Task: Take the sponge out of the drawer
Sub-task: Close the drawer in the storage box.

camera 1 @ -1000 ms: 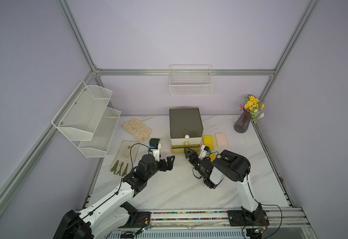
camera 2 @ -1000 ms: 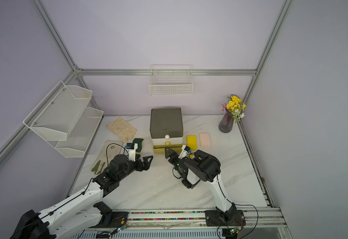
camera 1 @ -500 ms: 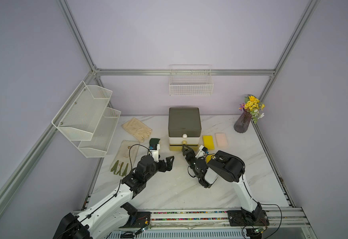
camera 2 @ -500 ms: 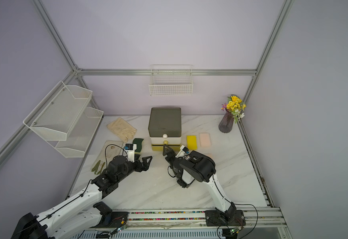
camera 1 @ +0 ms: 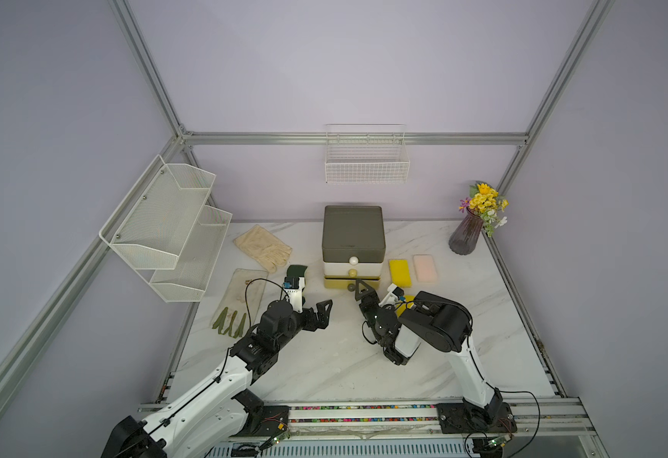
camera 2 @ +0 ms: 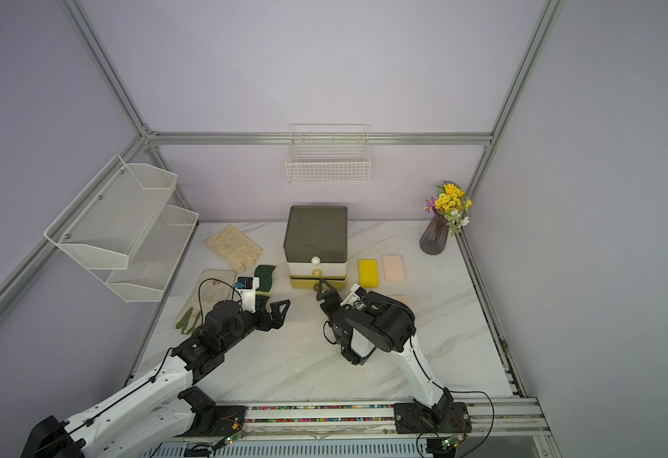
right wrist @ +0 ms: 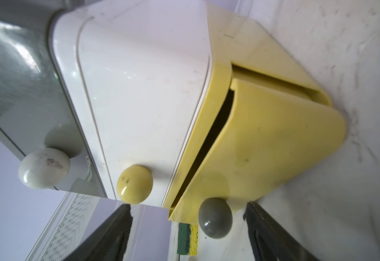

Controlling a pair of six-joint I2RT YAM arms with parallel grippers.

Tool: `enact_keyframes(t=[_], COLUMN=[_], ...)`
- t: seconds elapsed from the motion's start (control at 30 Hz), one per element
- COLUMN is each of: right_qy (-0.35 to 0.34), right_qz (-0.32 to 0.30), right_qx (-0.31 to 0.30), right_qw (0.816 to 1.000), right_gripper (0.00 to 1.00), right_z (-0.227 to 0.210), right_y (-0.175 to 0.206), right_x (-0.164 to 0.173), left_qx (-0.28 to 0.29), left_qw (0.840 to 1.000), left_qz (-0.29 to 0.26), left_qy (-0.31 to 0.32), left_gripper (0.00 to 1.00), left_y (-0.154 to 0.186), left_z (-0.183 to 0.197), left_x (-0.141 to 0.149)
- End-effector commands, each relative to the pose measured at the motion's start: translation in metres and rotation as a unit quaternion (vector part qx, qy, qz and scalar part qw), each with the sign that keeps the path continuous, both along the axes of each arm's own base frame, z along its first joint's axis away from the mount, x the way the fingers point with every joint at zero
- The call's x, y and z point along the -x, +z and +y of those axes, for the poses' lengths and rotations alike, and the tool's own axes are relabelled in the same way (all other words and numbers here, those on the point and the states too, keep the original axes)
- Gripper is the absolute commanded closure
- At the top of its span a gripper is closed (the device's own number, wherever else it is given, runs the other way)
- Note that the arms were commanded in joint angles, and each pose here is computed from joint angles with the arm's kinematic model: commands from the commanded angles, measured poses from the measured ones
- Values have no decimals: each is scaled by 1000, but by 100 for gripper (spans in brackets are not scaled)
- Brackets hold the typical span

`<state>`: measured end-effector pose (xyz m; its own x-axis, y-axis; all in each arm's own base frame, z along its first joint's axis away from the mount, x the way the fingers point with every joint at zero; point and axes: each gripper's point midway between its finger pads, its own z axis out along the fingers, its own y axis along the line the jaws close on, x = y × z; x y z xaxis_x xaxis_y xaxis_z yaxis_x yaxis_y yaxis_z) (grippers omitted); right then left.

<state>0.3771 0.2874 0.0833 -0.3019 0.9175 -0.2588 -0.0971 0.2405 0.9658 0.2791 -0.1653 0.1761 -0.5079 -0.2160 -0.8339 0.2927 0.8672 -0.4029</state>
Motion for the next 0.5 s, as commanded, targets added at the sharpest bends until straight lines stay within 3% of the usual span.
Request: enact_keyframes(t=[0.0, 0.27, 0.47], right_qy=[-11, -8, 0], right_qz=[-57, -65, -54], right_qx=[-35, -3, 73], right_qw=[998, 998, 996], right_gripper=[16, 17, 16], right_z=[-8, -19, -28], right_y=[44, 77, 94], right_x=[11, 30, 40], left_qx=[2, -29, -35], left_qw=[1000, 998, 994], left_qz=[-3, 47, 94], left_qy=[26, 26, 40], left_gripper=[2, 9, 12], left_y=[0, -17, -32], left_z=[9, 2, -8], left_x=[-3, -14, -32])
